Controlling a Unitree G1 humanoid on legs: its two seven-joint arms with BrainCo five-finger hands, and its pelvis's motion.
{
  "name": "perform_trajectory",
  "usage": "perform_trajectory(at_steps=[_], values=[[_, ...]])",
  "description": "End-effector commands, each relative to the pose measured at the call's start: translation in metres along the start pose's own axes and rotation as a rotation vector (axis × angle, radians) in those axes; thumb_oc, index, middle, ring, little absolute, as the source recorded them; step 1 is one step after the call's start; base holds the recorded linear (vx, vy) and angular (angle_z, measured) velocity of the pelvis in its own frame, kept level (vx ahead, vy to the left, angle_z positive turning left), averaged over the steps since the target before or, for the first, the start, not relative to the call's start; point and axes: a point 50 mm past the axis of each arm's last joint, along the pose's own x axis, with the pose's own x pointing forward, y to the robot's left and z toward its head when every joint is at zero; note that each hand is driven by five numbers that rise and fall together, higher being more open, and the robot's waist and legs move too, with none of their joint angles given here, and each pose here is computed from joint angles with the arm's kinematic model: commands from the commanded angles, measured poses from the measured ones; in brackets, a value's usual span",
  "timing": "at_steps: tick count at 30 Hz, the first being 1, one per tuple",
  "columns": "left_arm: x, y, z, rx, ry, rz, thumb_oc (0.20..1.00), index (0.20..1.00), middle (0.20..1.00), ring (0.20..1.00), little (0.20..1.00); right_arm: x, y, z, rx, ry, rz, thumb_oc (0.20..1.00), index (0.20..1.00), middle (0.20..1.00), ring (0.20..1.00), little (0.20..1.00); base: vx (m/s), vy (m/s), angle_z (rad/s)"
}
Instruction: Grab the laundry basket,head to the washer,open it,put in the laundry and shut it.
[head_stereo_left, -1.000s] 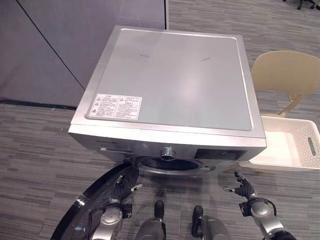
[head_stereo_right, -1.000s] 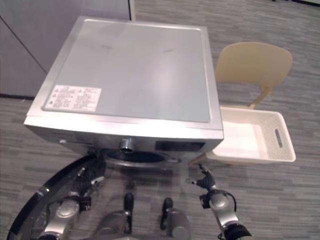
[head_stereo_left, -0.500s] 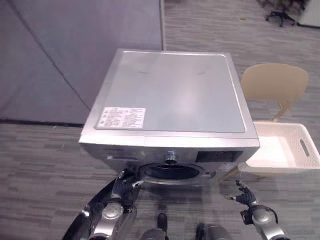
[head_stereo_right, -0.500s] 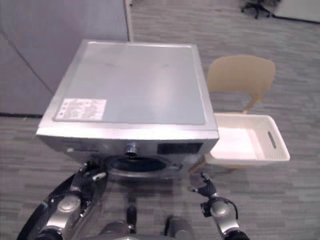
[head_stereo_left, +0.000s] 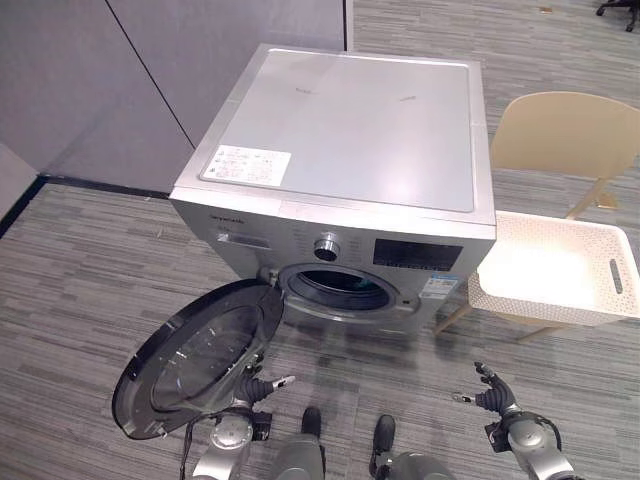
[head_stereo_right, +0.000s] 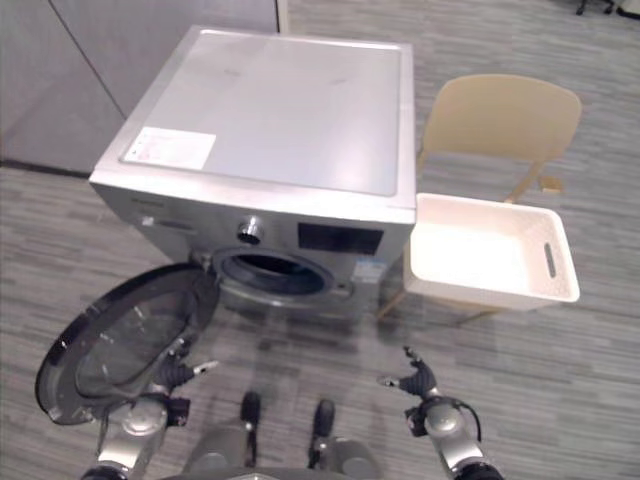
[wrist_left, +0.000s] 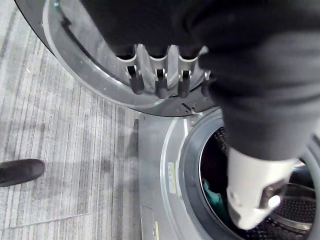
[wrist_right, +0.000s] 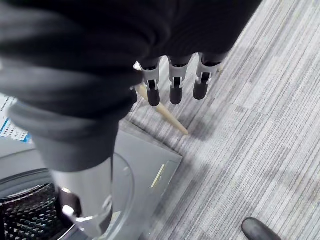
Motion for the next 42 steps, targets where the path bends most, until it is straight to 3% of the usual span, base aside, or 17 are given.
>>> perform_trajectory(at_steps=[1,6,10,13,15,18,19,21,25,29,33,38,39,40,41,42], values=[[0.003,-0.006,0.023,0.023,-0.116,-0.029,1.000,1.000,1.000,1.000,1.000,0.000,-0.008,0.009,0.038,-0.063,-0.022,1.000,1.000,1.000,1.000,1.000,0.03,0.128,0.24],[0.002,-0.008,0.038,0.074,-0.185,-0.064,1.000,1.000,1.000,1.000,1.000,0.000,-0.005,0.009,0.038,-0.065,-0.012,1.000,1.000,1.000,1.000,1.000,0.04,0.110,0.25],[-0.002,-0.003,0.083,0.171,-0.390,-0.074,1.000,1.000,1.000,1.000,1.000,0.000,0.000,0.013,0.032,-0.082,0.010,1.000,1.000,1.000,1.000,1.000,0.05,0.093,0.06],[-0.003,0.006,0.104,0.233,-0.472,-0.030,1.000,1.000,1.000,1.000,1.000,0.000,0.001,0.016,0.018,-0.099,0.020,1.000,1.000,1.000,1.000,1.000,0.04,0.046,-0.10],[0.000,0.030,0.134,0.335,-0.560,0.083,1.000,1.000,1.000,1.000,1.000,-0.001,0.001,0.014,-0.006,-0.100,0.043,1.000,1.000,1.000,1.000,1.000,0.05,0.063,-0.09],[0.004,0.049,0.145,0.374,-0.561,0.159,1.000,1.000,1.000,1.000,1.000,-0.003,0.001,0.013,-0.027,-0.099,0.062,1.000,1.000,1.000,1.000,1.000,0.04,0.040,-0.06],[0.010,0.072,0.147,0.411,-0.513,0.249,1.000,1.000,1.000,1.000,1.000,-0.005,-0.001,0.009,-0.054,-0.090,0.080,1.000,1.000,1.000,1.000,1.000,0.03,0.026,-0.05],[0.015,0.090,0.144,0.423,-0.445,0.305,1.000,1.000,1.000,1.000,1.000,-0.006,-0.005,0.009,-0.074,-0.090,0.086,1.000,1.000,1.000,1.000,1.000,0.03,0.042,-0.05],[0.023,0.118,0.124,0.454,-0.276,0.341,1.000,1.000,1.000,1.000,1.000,-0.005,-0.016,0.012,-0.112,-0.103,0.083,1.000,1.000,1.000,1.000,1.000,-0.05,0.052,-0.07],[0.027,0.127,0.099,0.478,-0.135,0.324,1.000,1.000,1.000,1.000,1.000,-0.004,-0.021,0.015,-0.141,-0.113,0.082,1.000,1.000,1.000,1.000,1.000,-0.13,0.032,-0.12],[0.031,0.110,0.074,0.433,-0.049,0.265,1.000,1.000,1.000,1.000,1.000,-0.002,-0.020,0.016,-0.147,-0.108,0.079,1.000,1.000,1.000,1.000,1.000,-0.07,0.011,-0.01],[0.025,0.046,0.035,0.193,-0.044,0.091,1.000,1.000,1.000,1.000,1.000,-0.004,-0.013,0.010,-0.118,-0.085,0.074,1.000,1.000,1.000,1.000,1.000,0.02,-0.007,0.02],[0.024,0.046,0.035,0.193,-0.043,0.091,1.000,1.000,1.000,1.000,1.000,-0.004,-0.013,0.010,-0.118,-0.084,0.074,1.000,1.000,1.000,1.000,1.000,0.06,-0.039,0.00],[0.016,0.020,0.032,0.072,-0.095,0.014,1.000,1.000,1.000,1.000,1.000,-0.005,-0.009,0.008,-0.103,-0.081,0.074,1.000,1.000,1.000,1.000,1.000,0.04,-0.035,0.04],[0.015,0.020,0.032,0.072,-0.094,0.014,1.000,1.000,1.000,1.000,1.000,-0.006,-0.009,0.007,-0.104,-0.080,0.075,1.000,1.000,1.000,1.000,1.000,0.06,-0.095,0.06],[0.006,-0.008,0.038,0.021,-0.157,-0.102,1.000,1.000,1.000,1.000,1.000,-0.006,-0.003,0.007,-0.090,-0.078,0.079,1.000,1.000,1.000,1.000,1.000,0.02,-0.090,0.09]])
